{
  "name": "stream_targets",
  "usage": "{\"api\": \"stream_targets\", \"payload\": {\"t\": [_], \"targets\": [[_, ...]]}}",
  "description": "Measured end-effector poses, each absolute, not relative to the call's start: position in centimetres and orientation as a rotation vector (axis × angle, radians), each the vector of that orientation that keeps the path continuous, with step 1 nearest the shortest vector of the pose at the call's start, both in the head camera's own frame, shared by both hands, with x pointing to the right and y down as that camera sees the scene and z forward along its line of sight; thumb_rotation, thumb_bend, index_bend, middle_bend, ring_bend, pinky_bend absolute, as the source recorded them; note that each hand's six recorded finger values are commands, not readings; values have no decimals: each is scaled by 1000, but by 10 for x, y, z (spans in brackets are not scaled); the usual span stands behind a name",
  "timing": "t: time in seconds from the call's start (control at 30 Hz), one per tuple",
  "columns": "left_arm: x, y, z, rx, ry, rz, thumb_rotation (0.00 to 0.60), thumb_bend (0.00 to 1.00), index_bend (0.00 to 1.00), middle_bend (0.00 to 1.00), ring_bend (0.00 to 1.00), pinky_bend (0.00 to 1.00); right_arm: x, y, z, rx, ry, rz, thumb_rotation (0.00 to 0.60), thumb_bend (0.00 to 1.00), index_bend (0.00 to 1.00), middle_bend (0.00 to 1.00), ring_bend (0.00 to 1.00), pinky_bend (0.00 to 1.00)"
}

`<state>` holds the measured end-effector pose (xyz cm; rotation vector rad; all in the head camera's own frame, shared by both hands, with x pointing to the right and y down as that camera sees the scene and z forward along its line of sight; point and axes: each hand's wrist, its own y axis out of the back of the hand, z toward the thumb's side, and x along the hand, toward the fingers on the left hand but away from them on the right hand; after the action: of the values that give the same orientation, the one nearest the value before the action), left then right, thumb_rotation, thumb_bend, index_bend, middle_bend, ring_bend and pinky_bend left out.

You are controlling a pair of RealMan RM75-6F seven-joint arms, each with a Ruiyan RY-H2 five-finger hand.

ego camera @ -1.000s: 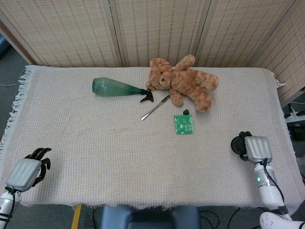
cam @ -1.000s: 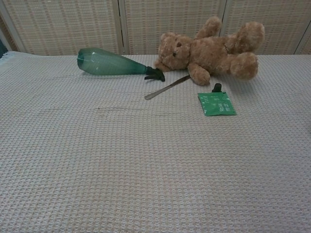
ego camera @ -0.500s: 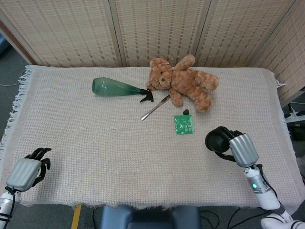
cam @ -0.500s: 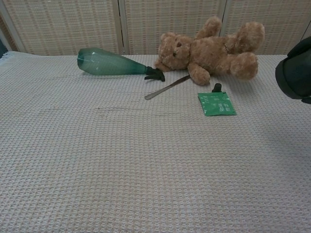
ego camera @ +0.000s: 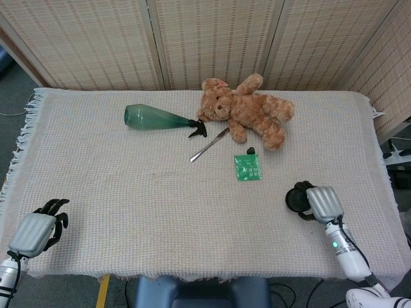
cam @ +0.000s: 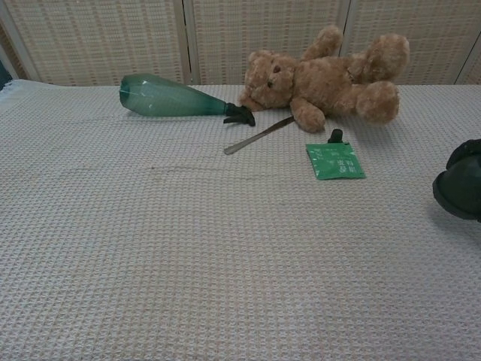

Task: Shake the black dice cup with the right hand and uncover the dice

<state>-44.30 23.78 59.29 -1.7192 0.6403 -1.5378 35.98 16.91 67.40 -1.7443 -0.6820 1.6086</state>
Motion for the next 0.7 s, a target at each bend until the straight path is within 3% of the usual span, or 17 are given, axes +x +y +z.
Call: {"api": "stream_targets", "payload": {"t": [0.4, 0.47, 0.57, 0.7], "targets": [[-443, 237, 592, -1718, 641, -1541, 600, 765, 569, 171, 143, 435, 345, 144, 705, -1790, -605, 1762, 600, 92, 485, 444, 545, 618], [-444, 237, 592, -1718, 642, -1541, 600, 765, 569, 171, 143, 435, 344, 143, 709, -1792, -601, 1777, 600, 92, 470, 428, 489, 615], [-444, 237, 592, -1718, 643, -1538, 600, 765, 569, 172, 143, 435, 342, 142, 712, -1801, -586, 1786, 600, 92, 435, 313, 312, 611], [-444, 237, 592, -1717, 644, -1538, 600, 765, 570, 172, 143, 435, 344, 141, 710, -1791, -575, 1780, 600, 90, 377, 205, 177, 593]]}}
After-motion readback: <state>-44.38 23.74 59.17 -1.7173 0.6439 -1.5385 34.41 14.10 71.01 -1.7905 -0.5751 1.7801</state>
